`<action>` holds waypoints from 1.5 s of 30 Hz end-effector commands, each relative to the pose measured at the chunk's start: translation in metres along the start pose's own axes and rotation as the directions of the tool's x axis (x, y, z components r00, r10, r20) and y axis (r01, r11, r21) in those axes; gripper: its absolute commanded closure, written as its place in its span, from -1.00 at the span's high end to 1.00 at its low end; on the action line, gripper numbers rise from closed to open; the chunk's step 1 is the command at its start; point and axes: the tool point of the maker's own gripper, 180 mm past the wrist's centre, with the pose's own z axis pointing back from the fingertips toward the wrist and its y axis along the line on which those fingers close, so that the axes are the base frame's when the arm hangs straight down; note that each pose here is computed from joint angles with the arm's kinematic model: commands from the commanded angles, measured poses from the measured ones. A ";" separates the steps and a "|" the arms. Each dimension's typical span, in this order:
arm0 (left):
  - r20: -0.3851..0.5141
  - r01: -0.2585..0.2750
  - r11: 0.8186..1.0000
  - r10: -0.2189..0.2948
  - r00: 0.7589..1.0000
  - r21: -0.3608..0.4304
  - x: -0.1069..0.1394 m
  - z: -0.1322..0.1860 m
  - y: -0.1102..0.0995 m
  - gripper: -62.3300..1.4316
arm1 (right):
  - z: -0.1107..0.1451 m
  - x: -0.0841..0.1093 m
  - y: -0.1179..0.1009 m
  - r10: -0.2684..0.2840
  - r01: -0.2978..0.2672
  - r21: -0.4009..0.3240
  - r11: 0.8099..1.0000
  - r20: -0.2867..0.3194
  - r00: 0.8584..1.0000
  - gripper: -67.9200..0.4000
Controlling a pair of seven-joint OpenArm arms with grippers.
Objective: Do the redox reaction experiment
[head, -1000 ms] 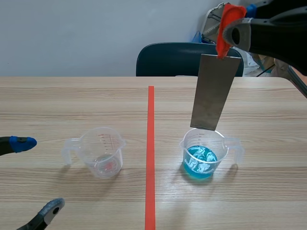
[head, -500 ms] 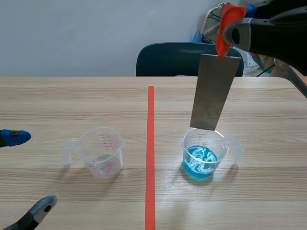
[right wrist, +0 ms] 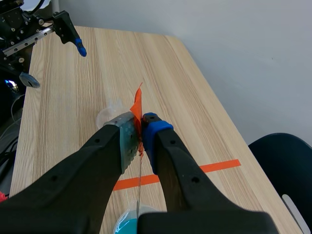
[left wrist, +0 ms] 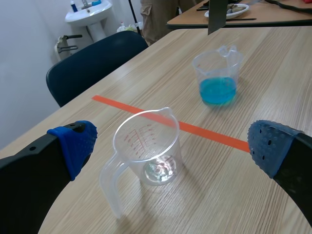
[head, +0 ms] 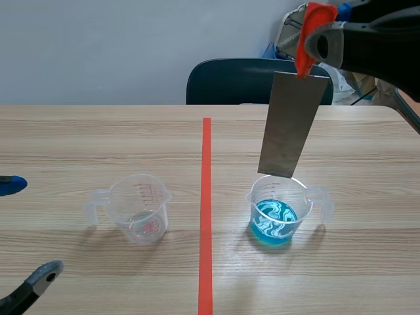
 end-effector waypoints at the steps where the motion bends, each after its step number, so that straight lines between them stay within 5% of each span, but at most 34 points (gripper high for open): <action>1: 0.015 -0.004 1.000 0.004 1.000 0.007 0.002 0.003 0.001 1.00 | 0.002 0.011 -0.005 0.023 -0.023 -0.003 1.000 0.024 0.999 -0.97; 14: 0.007 0.009 0.999 -0.009 1.000 0.037 -0.009 0.030 0.010 1.00 | 0.002 0.011 -0.005 0.023 -0.023 -0.003 1.000 0.025 0.999 -0.97; 45: 0.000 0.009 0.999 -0.009 1.000 0.038 -0.010 0.030 0.010 1.00 | 0.002 0.013 -0.005 0.023 -0.023 -0.003 1.000 0.035 0.999 -0.97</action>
